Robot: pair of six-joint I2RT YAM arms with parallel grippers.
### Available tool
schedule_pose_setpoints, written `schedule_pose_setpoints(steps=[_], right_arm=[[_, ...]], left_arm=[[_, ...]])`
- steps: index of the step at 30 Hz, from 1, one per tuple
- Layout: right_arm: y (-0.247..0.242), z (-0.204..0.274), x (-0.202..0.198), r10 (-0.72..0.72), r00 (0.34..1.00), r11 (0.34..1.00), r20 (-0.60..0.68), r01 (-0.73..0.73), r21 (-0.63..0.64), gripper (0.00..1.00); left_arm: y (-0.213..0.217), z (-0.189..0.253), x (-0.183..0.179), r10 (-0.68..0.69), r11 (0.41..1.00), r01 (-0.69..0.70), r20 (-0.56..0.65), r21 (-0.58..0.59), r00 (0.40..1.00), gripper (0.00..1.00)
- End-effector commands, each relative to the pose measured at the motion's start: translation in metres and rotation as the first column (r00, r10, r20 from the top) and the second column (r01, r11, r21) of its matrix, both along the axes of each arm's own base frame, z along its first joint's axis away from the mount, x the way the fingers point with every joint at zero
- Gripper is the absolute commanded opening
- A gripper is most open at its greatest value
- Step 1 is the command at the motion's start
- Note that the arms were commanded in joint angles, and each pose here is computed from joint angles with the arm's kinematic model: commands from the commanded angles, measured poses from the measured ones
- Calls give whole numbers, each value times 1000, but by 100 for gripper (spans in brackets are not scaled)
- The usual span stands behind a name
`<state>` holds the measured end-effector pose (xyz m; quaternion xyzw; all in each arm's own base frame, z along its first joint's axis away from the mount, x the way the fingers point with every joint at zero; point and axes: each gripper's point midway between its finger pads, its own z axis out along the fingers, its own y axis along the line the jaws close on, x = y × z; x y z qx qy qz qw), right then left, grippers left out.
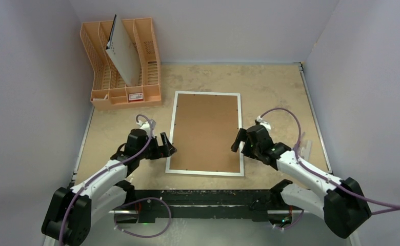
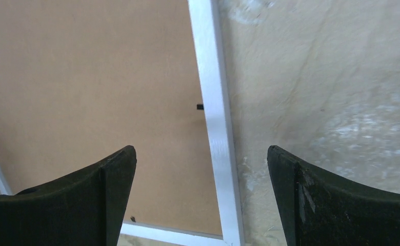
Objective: Take the photo out of the frame
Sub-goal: Turn over the photo frame at the center of the board, then pick up the screwdriver from the center of the board.
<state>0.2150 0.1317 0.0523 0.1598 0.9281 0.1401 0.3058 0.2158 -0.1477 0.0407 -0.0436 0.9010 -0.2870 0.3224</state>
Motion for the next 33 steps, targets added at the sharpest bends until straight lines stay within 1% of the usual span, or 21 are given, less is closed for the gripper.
schedule_pose_setpoints(steps=[1,5,7,12,16,18,21,23,25,28,31,33], right_arm=[[30,-10,-9,170,984,981,-51,-164,107,98],[31,-20,-10,168,982,981,-81,-159,107,98],[30,-22,-11,173,981,981,-88,-164,100,98],[38,-21,-20,229,968,966,-99,-214,143,97],[44,-19,-28,279,956,949,-95,-259,182,95],[45,-18,-31,286,954,945,-90,-265,194,95],[42,-17,-37,282,954,945,-99,-258,200,95],[34,-16,-36,246,964,959,-105,-226,169,95],[20,-13,-32,159,980,983,-117,-145,114,97],[-5,3,-19,32,996,999,-79,-32,-2,99],[-32,26,-5,-124,992,988,-4,123,-92,99],[-52,42,2,-189,980,967,61,196,-162,99]], left_arm=[[-6,2,-1,-47,999,47,-1,2,999,89],[-11,1,-10,-83,997,83,-10,-8,997,84],[-19,1,-18,-109,993,109,-6,-39,994,82],[-34,1,-37,-168,982,166,-20,-85,986,71],[-37,5,-42,-160,984,157,-19,-87,987,63],[-36,7,-43,-150,985,148,-19,-87,989,61],[-35,8,-47,-141,985,138,-22,-101,990,61],[-29,5,-47,-111,991,108,-28,-82,993,66],[-25,8,-44,-87,994,86,-15,-66,996,70],[-22,17,-37,-59,997,59,6,-46,998,75],[-19,35,-29,-42,999,43,39,-31,998,80],[-17,51,-24,-29,999,31,71,-18,997,83]])
